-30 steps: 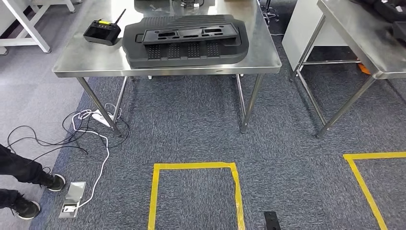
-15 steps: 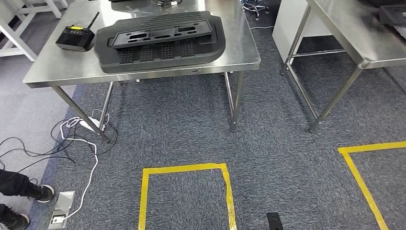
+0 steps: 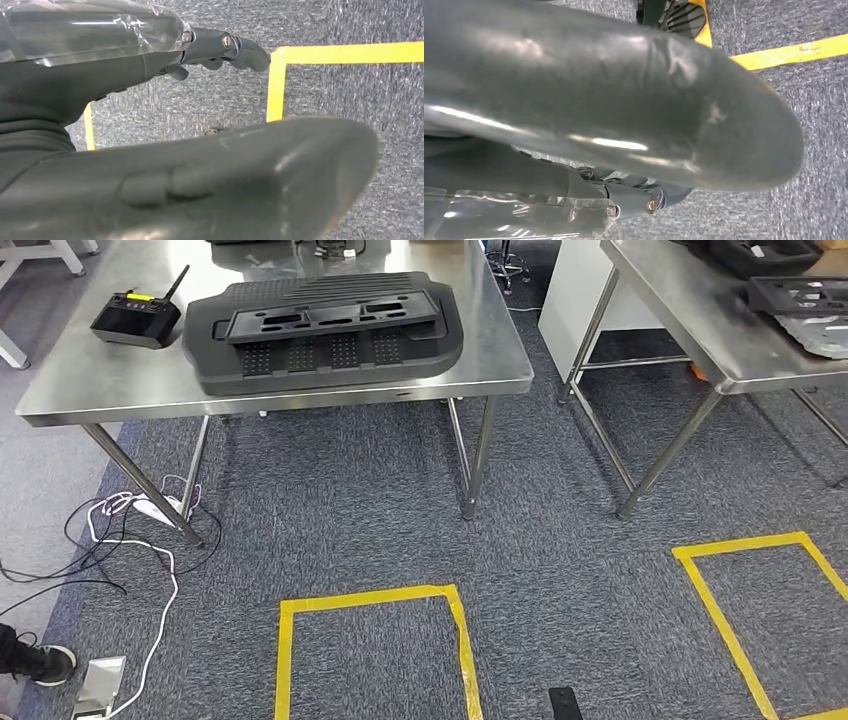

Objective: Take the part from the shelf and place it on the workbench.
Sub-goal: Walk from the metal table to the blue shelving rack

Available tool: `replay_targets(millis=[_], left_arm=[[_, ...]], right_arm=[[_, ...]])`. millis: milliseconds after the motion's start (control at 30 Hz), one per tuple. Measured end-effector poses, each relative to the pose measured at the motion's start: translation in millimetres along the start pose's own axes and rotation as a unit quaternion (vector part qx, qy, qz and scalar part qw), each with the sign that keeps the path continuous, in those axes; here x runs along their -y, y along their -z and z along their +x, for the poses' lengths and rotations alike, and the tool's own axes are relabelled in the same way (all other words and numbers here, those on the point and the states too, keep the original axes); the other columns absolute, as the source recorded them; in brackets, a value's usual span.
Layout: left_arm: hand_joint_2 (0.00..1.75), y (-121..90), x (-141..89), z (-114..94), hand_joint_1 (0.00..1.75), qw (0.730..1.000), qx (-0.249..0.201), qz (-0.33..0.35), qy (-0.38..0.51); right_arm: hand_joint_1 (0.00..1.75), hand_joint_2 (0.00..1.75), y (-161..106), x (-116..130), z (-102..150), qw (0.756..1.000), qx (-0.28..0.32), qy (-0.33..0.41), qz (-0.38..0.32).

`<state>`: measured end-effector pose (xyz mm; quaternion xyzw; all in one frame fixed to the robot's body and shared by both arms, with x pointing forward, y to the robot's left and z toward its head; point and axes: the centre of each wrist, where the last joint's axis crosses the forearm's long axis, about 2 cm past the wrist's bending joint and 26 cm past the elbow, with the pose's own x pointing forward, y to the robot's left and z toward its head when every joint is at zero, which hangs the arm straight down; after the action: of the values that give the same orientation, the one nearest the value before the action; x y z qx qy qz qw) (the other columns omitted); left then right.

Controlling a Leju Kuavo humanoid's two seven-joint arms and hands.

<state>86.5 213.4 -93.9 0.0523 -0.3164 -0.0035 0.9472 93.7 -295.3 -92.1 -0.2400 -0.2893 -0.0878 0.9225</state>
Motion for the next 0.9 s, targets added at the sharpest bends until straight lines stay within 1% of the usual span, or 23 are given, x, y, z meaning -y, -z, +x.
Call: replay_targets(millis=[900], left_arm=[[0.0, 0.2, 0.8, 0.9, 0.0, 1.0, 0.002, -0.007, 0.009]], right_arm=[[0.0, 0.0, -1.9, -0.4, -3.9, 1.0, -0.011, 0.011, 0.001]])
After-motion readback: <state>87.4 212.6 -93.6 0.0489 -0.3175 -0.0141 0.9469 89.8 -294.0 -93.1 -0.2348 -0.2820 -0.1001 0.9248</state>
